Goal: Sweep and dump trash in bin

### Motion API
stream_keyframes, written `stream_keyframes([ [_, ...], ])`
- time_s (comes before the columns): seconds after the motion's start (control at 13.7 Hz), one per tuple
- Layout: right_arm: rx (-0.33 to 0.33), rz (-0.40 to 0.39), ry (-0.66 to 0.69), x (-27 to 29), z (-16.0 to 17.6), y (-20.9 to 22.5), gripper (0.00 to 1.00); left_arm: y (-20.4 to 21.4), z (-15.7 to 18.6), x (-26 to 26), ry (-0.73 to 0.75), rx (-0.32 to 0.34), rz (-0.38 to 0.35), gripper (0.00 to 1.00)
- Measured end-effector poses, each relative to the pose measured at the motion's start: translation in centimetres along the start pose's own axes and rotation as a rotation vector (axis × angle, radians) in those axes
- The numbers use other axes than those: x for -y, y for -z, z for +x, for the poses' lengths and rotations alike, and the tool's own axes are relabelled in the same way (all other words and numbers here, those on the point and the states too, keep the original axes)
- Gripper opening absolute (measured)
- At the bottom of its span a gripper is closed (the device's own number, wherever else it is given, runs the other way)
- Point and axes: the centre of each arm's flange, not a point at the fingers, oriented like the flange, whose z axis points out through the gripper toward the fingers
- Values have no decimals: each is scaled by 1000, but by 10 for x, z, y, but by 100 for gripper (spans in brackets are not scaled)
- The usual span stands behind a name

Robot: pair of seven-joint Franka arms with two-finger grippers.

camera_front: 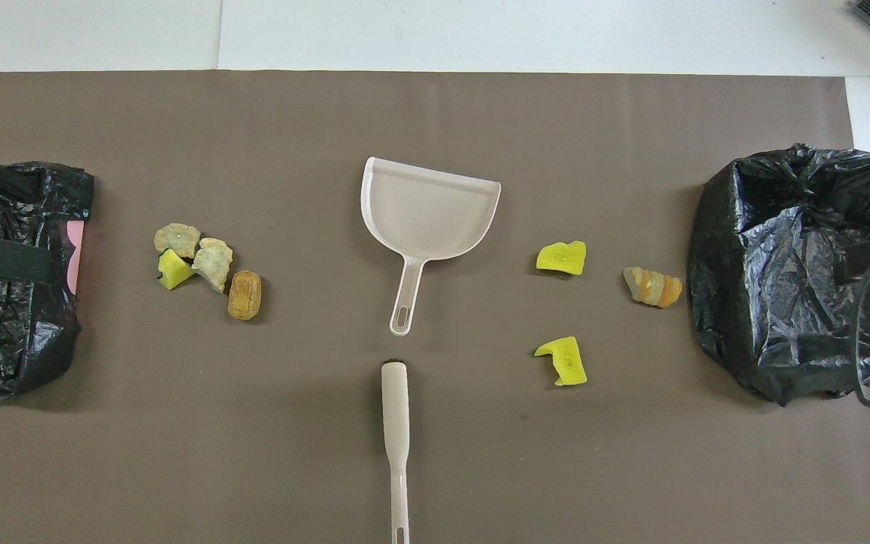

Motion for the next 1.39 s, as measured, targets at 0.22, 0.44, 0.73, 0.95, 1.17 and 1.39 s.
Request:
stream_keyframes([
  [0.22,0,0,0,0,0,0,100,0,0,0,0,1,0,100],
  [0.44,0,0,1,0,0,0,100,0,0,0,0,1,0,100],
  [0.73,11,-1,5,2,-1,-5,100,0,0,0,0,1,0,100],
  [0.95,20,-1,8,4,-3,-8,100,-1,0,1,1,2,0,100],
  [1.17,18,-1,8,3,-5,-7,100,-2,1,5,9,-2,0,100],
  [1.39,18,-2,44,22,-7,-7,100,-20,0,-14,-18,36,-9,100],
])
